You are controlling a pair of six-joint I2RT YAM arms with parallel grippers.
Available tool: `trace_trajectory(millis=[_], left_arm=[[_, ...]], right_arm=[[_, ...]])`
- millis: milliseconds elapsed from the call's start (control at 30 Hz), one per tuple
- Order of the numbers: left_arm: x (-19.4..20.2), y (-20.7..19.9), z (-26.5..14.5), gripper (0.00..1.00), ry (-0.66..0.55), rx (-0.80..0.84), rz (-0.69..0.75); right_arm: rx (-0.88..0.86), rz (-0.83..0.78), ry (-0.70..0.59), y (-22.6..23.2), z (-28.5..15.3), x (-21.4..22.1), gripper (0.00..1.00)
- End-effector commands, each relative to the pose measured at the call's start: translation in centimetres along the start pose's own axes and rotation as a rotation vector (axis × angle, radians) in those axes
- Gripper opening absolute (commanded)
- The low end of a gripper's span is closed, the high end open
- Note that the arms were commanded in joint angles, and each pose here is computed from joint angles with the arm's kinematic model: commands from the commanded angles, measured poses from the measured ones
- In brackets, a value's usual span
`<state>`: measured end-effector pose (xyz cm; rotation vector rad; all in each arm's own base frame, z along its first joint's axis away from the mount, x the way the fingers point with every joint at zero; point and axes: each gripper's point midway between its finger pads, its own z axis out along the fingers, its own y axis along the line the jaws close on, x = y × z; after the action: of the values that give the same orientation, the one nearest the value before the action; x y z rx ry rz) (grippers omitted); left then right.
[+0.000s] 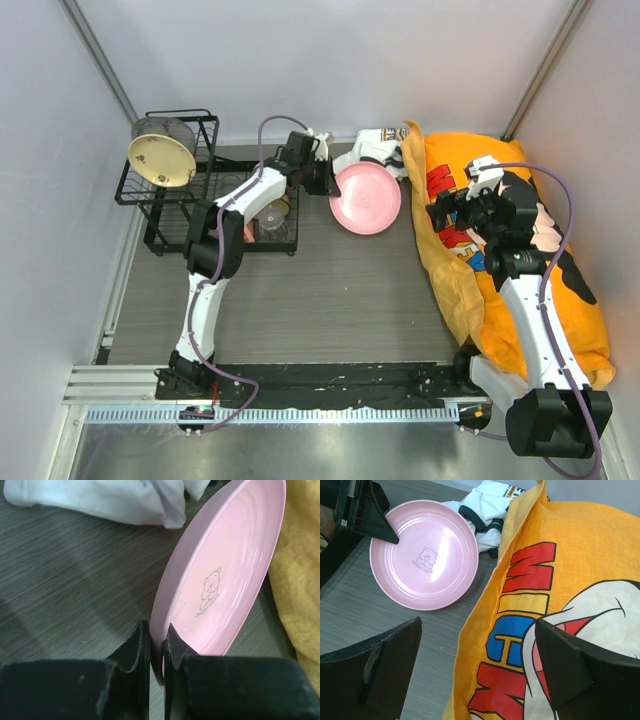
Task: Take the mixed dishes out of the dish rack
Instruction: Place the plate at the center of the board.
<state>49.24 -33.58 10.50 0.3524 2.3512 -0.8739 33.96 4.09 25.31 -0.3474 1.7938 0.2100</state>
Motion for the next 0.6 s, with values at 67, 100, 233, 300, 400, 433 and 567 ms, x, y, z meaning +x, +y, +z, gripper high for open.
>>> trace_trajectory(millis=[67,100,233,300,400,433,567], left_arm=[[1.0,-1.1,0.4,0.00,0.002,0.043,0.010],[1.4,-1.2,0.6,0.00,0.011,0.043,0.012],[2.3,-1.0,0.9,0.00,0.027,0.042,0.008],[2.4,-1.1,1.0,0.00,0.027,0.047,0.007],[2.9,-1.2,1.1,0.00,0.040,0.053,-0.006],[2.8,-1.4,1.0,0.00,0.036,0.056,-0.007],[4.0,-1.4,1.0,0.00,0.060,0.057,-0.017]], right_arm=[[-0.006,-0.026,-0.039,-0.1,0.0,-1.1,1.00],[-0.005,-0.027,-0.040,-0.1,0.1,-1.1,1.00],[-0.005,-0.027,-0.036,-0.1,0.1,-1.0,1.00],[-0.005,-0.028,-0.036,-0.1,0.1,-1.0,1.00],[-0.003,-0.031,-0.033,-0.2,0.1,-0.9,1.00],[-0.003,-0.031,-0.031,-0.2,0.1,-0.8,1.00],[-0.003,-0.032,-0.027,-0.3,0.2,-0.7,1.00]])
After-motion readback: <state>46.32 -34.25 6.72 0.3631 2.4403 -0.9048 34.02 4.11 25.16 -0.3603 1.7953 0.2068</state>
